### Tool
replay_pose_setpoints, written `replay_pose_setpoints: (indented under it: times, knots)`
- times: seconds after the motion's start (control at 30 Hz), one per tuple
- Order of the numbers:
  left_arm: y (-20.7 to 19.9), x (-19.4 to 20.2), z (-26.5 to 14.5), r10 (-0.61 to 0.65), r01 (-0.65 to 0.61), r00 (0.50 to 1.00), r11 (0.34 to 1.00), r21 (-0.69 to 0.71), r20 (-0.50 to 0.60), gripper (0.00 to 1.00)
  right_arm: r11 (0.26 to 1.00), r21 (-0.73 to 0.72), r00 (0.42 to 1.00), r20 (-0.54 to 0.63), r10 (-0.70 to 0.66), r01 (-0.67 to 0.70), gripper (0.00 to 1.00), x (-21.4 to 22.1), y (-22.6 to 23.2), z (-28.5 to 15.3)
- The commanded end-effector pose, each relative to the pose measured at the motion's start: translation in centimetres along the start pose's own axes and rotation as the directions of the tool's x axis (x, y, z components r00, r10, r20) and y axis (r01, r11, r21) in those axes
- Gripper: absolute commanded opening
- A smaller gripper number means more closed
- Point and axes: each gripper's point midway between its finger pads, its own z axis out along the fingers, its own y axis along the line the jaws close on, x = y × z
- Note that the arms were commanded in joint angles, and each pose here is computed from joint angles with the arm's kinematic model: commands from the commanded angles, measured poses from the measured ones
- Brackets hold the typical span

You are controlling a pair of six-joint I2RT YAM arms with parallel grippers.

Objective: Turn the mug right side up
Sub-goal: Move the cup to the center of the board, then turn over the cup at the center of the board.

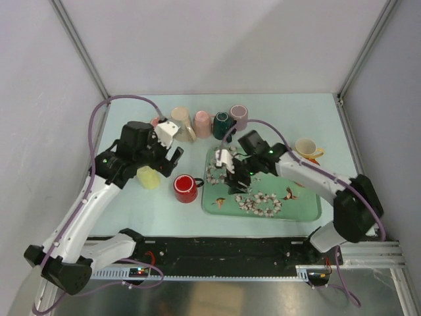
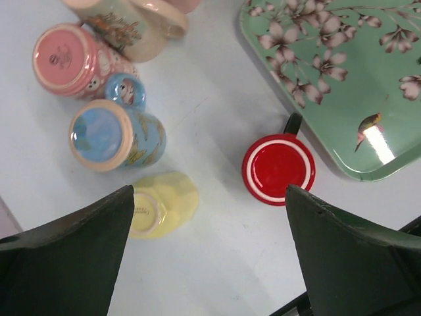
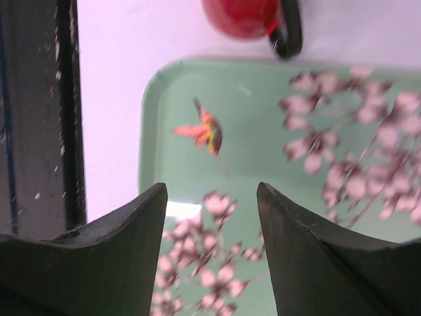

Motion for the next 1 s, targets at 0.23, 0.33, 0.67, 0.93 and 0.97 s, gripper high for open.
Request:
replay_pose_setpoints:
  times: [0.23,0.33,0.67,0.93,0.97]
  knots:
    - [1.3,2.7,-2.8,-0.196,0.197,0.98,0.98,-0.019,0.036,1.0,0.99,-0.053,0.99,0.06,-0.126,0.129,0.57,-8.2,-5.0,7.2]
    - [1.7,3.1,-3.5,-0.223,0.225,0.973,0.974,-0.028,0.058,0.98,0.981,-0.086,0.985,0.035,-0.171,0.173,0.57,-8.2,-5.2,9.5]
    - [2.0,3.9,-4.6,-0.319,0.323,0.943,0.946,-0.025,0.099,0.95,0.951,-0.16,0.958,-0.068,-0.278,0.265,0.52,-5.8,-6.0,13.6]
    - [1.8,3.6,-4.8,-0.345,0.346,0.931,0.938,0.01,0.117,0.91,0.937,-0.218,0.945,-0.123,-0.303,0.272,0.32,-3.3,-3.9,15.5]
    - [1.7,3.6,-4.8,-0.344,0.345,0.932,0.939,0.012,0.118,0.91,0.939,-0.216,0.946,-0.125,-0.298,0.268,0.26,-3.4,-3.9,15.6]
